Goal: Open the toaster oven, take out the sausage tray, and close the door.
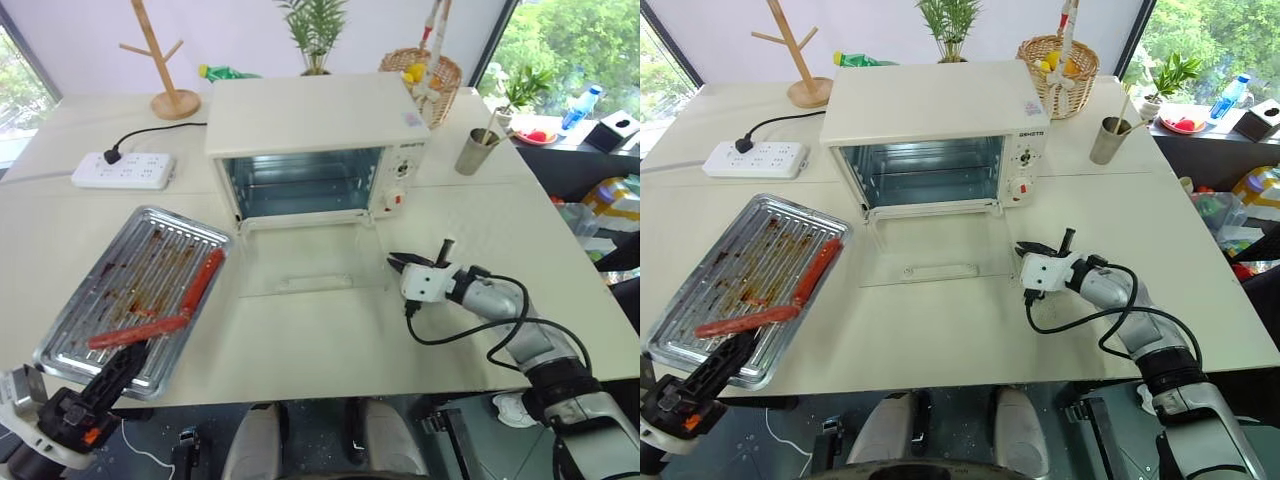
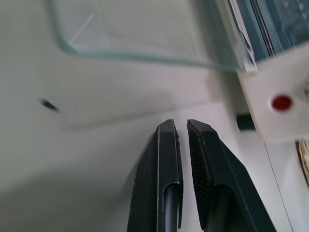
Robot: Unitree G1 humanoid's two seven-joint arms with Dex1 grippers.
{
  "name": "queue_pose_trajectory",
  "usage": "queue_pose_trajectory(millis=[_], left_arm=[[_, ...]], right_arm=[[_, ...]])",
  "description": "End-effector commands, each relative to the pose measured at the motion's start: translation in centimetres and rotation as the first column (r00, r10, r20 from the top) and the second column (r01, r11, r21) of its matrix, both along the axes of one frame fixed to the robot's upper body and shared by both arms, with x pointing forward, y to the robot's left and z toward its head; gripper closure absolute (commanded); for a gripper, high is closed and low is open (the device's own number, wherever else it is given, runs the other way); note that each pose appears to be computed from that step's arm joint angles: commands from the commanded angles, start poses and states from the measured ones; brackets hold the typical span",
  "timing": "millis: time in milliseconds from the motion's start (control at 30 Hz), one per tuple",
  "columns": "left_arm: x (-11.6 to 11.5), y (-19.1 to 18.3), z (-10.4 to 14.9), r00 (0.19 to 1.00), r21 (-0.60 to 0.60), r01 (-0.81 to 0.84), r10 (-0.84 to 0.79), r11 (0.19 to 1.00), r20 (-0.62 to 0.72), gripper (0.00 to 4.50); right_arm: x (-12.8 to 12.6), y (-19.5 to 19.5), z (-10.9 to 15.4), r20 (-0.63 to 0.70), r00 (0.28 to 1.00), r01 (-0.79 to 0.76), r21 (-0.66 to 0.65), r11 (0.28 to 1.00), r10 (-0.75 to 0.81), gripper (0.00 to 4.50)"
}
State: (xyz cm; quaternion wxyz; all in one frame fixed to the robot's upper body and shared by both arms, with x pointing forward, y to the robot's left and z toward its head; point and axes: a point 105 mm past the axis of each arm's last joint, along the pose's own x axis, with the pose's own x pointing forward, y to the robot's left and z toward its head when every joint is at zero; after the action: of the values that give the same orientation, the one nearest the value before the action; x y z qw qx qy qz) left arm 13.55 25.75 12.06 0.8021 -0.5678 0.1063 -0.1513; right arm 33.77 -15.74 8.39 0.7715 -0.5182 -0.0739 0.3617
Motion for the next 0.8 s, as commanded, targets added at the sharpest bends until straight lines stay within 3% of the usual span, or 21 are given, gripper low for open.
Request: queue_pose_trajectory(millis=[33,267,500,600,700,800], left_arm=[[0.0,1.6,0.8,0.998,0.011,-0.055,0.055,0.998,0.025,4.5],[0.4,3.3,0.9,0.998,0.029,-0.061,0.06,0.998,0.012,4.5],[0.5,3.6,0.4,0.999,0.03,-0.009,0.01,1.0,-0.042,4.5],[0.8,3.2,0.2,0.998,0.023,0.035,-0.034,0.999,-0.062,4.5],[1.1,2.2,0.0,0.99,0.019,0.116,-0.114,0.993,-0.081,4.5],[1.3,0.7,-0.1,0.967,0.016,0.23,-0.227,0.973,-0.113,4.5]], right_arm=[[-0.8,2.2,0.5,0.033,0.995,-0.093,0.005,0.996,0.092,4.08],[-0.8,3.5,3.8,0.139,0.983,-0.128,0.048,0.991,0.12,4.08],[0.4,2.5,11.0,0.299,0.954,-0.07,0.21,0.975,0.004,4.08],[0.5,2.4,12.9,0.243,0.969,-0.049,0.353,0.935,-0.041,4.08],[-0.8,3.3,12.8,0.099,0.994,-0.076,0.449,0.89,0.034,4.08],[-3.7,4.1,11.3,-0.11,0.975,-0.113,0.502,0.858,0.193,3.23]])
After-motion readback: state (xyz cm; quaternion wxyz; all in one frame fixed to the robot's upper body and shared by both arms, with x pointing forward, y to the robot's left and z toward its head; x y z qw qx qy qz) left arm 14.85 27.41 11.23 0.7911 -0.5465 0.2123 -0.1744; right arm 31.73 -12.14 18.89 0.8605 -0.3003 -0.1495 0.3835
